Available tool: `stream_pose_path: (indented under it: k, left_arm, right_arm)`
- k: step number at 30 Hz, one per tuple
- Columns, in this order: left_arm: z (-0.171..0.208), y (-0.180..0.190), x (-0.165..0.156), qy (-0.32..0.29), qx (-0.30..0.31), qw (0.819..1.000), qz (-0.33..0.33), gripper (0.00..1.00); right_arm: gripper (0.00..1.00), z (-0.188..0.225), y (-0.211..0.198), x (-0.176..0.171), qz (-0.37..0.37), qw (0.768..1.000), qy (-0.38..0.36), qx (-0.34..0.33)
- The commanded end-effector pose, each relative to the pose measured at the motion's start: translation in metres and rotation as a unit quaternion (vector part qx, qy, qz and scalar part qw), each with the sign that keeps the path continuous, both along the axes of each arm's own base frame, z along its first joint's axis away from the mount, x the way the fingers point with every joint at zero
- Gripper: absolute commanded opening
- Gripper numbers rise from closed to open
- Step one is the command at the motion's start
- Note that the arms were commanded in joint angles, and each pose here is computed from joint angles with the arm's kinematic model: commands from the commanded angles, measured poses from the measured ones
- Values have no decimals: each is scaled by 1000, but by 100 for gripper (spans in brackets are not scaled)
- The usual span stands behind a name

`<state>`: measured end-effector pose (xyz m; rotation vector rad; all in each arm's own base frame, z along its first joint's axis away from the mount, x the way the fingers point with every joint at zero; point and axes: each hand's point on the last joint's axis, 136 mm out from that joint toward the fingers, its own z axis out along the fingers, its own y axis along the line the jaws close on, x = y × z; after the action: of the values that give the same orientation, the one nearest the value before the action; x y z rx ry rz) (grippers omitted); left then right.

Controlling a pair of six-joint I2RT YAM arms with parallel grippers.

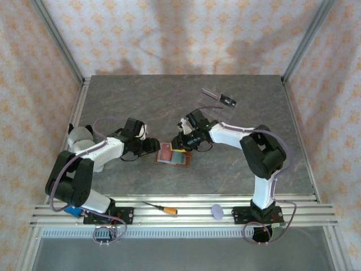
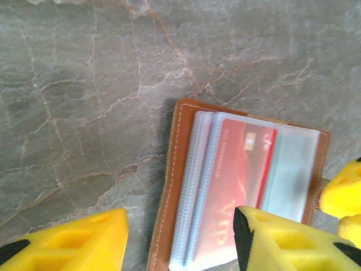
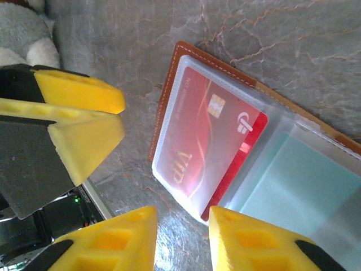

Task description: Put the credit cards into the card holder

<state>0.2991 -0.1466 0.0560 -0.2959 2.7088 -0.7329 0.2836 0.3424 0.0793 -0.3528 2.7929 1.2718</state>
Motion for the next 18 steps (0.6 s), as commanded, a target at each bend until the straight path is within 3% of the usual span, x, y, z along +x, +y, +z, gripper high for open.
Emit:
stream_pose_path:
  k: [1,6,11,18]
  left_arm:
    - [11,9,0,-19,1,1000,22,54]
    - [21,21,-7,-32,21,999,33,55]
    - [25,23,-17,-33,25,999,24,56]
    - [19,26,-31,-40,18,999,28,56]
  right_arm:
    - [33,17,-23,15,-19,999,-39,-24]
    - [38,45,-74,52,-83,990,-95,-65]
    - [37,78,-119,90,-136,979,-134,-77]
    - [45,104,-202,158,-246,945,-172,-128]
